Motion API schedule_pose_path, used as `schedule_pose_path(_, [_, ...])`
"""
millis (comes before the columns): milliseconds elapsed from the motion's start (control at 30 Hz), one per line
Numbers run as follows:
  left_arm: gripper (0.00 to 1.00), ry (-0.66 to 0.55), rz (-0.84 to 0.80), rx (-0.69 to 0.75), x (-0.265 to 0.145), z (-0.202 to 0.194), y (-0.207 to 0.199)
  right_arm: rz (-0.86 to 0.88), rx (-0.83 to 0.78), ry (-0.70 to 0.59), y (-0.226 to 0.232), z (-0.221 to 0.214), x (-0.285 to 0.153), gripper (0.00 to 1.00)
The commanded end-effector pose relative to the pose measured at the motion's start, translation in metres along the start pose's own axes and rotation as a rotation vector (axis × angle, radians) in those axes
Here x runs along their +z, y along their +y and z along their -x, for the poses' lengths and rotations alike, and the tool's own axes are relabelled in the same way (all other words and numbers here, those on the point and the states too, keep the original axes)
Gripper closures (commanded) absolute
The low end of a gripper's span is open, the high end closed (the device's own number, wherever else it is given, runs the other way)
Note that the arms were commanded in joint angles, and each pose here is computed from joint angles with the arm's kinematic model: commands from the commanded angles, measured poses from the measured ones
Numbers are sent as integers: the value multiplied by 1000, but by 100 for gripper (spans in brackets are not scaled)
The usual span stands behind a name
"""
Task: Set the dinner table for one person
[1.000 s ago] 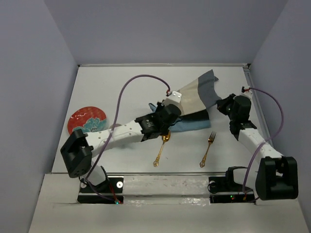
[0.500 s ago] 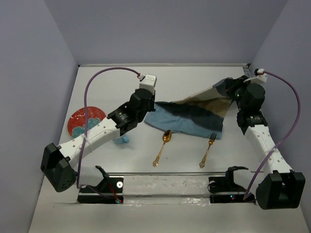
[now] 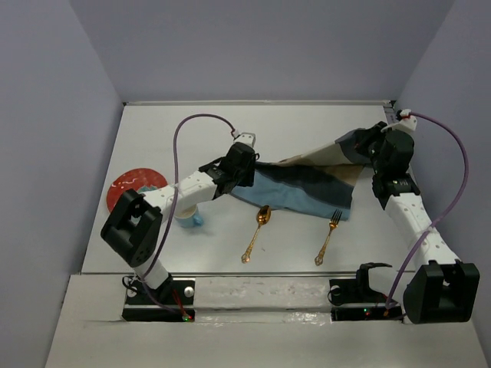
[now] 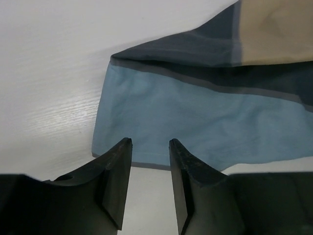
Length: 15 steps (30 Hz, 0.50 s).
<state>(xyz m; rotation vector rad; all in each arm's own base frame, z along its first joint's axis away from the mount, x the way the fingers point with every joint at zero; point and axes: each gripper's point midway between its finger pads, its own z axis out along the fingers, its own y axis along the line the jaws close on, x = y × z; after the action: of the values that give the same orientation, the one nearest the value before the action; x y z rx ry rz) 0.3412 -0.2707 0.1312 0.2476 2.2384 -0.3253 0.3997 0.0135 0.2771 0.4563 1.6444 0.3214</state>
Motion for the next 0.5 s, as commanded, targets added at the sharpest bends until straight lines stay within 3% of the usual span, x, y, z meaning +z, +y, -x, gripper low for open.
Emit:
schedule_pose_path(0, [49,25,51,-52,18,2,14,40,-1,-62,12,29,1,100])
schedule_pose_path(267, [24,101,94,-22,31,-18,40,55,-1,-48,12,31,3,100])
schedule_pose_path(467, [29,205,36,-18,48,-39,50,77,5,-26,16,26,6,100])
